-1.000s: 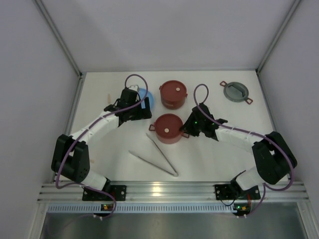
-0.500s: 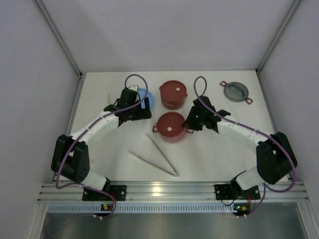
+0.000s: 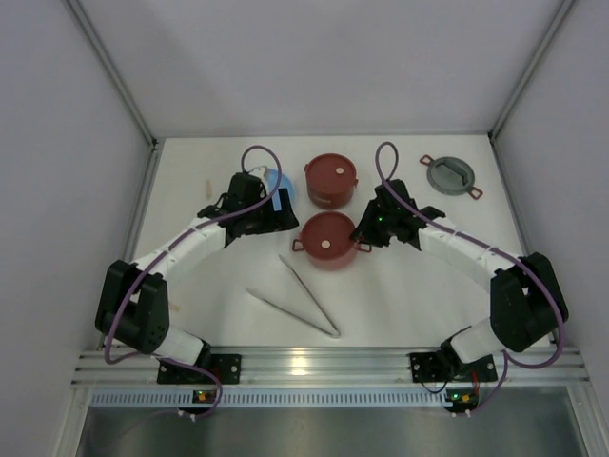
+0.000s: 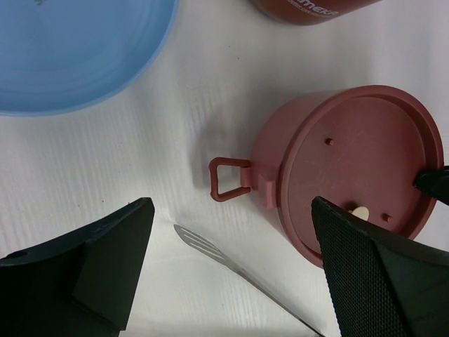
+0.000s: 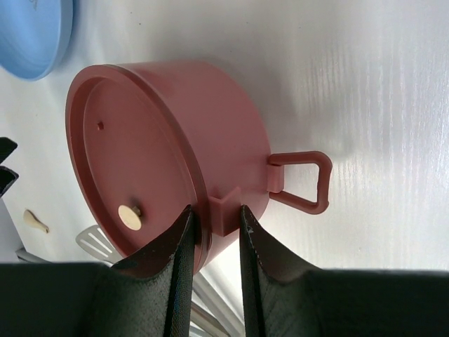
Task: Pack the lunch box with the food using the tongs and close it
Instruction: Pick up the packing box from the center of the board.
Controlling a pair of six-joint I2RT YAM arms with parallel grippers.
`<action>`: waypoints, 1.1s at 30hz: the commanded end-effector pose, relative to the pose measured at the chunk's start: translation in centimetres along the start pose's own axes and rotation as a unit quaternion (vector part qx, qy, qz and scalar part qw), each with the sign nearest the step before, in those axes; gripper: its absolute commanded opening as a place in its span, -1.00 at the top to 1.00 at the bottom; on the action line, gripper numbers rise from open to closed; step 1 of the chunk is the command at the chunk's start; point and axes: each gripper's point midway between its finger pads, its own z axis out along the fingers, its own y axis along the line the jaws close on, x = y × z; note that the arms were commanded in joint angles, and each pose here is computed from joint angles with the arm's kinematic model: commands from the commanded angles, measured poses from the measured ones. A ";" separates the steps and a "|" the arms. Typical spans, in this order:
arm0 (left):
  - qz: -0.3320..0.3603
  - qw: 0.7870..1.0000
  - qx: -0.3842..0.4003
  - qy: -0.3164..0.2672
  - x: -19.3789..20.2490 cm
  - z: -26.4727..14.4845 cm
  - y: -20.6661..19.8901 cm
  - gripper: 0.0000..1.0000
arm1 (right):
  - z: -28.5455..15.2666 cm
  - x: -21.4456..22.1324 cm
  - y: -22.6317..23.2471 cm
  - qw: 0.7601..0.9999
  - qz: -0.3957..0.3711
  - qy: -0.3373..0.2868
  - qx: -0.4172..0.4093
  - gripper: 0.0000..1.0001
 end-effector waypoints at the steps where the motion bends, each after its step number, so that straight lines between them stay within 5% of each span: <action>1: -0.001 0.998 0.054 -0.036 -1.9 -1.1 -2.5 -0.97 | -2.8 -3.9 5.1 0.995 -0.006 -0.047 -0.090 1.00; 14: 0.006 0.996 0.053 -0.073 -5.1 -4.3 -4.0 -0.98 | -5.6 -6.1 7.4 0.992 -0.028 -0.051 -0.116 1.00; 21: 0.012 0.994 0.051 -0.092 -6.6 -6.1 -4.6 -0.98 | -8.0 -10.7 9.7 0.987 -0.031 -0.084 -0.136 1.00; 33: 0.026 0.993 0.045 -0.109 -8.2 -7.7 -5.2 -0.98 | -4.5 -17.4 11.4 0.981 0.036 -0.116 -0.152 1.00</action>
